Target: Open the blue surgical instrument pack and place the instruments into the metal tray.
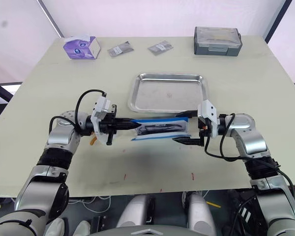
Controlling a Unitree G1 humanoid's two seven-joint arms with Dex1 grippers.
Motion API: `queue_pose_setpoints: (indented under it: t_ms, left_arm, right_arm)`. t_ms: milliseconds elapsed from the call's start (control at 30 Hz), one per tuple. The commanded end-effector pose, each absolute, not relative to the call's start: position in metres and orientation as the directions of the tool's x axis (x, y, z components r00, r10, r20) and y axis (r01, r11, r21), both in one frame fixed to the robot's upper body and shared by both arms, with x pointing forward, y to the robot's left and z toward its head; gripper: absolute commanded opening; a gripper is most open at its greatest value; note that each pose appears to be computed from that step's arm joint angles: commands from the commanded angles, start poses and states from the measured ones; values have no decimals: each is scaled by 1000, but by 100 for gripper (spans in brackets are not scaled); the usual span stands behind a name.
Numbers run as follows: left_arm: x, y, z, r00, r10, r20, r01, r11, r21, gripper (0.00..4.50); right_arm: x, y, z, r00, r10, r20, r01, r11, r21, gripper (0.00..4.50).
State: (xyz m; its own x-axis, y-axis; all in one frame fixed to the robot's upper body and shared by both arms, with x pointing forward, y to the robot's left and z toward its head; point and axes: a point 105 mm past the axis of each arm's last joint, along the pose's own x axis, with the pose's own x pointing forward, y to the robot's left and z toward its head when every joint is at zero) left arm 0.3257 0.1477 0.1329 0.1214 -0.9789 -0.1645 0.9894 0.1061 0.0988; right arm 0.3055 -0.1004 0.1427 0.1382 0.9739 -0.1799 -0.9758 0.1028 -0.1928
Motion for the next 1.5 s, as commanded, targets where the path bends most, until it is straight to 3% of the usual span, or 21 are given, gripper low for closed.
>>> queue_pose_setpoints:
  t_ms: [33,167,267,500,967,1500]
  left_arm:
    - [327,144,135,90,-981,-174,990,68,127,0]
    - [328,143,133,82,-980,-184,989,57,135,0]
    - [329,143,131,76,-979,-187,989,51,136,0]
    - [329,140,128,50,-977,-206,988,18,151,0]
    - [336,131,126,44,-983,-180,990,19,139,0]
    - [334,118,120,-12,-979,-203,992,-36,119,0]
  right_arm:
    - [287,-109,172,101,989,-106,-980,81,-180,443]
    - [276,-111,188,84,995,-46,-990,78,-116,443]
    - [279,-108,201,113,993,28,-989,115,-89,365]
    - [287,-105,183,160,987,-15,-986,159,-59,3]
    - [263,-102,113,133,974,-183,-990,138,19,3]
    - [253,-107,95,143,957,-253,-985,161,54,3]
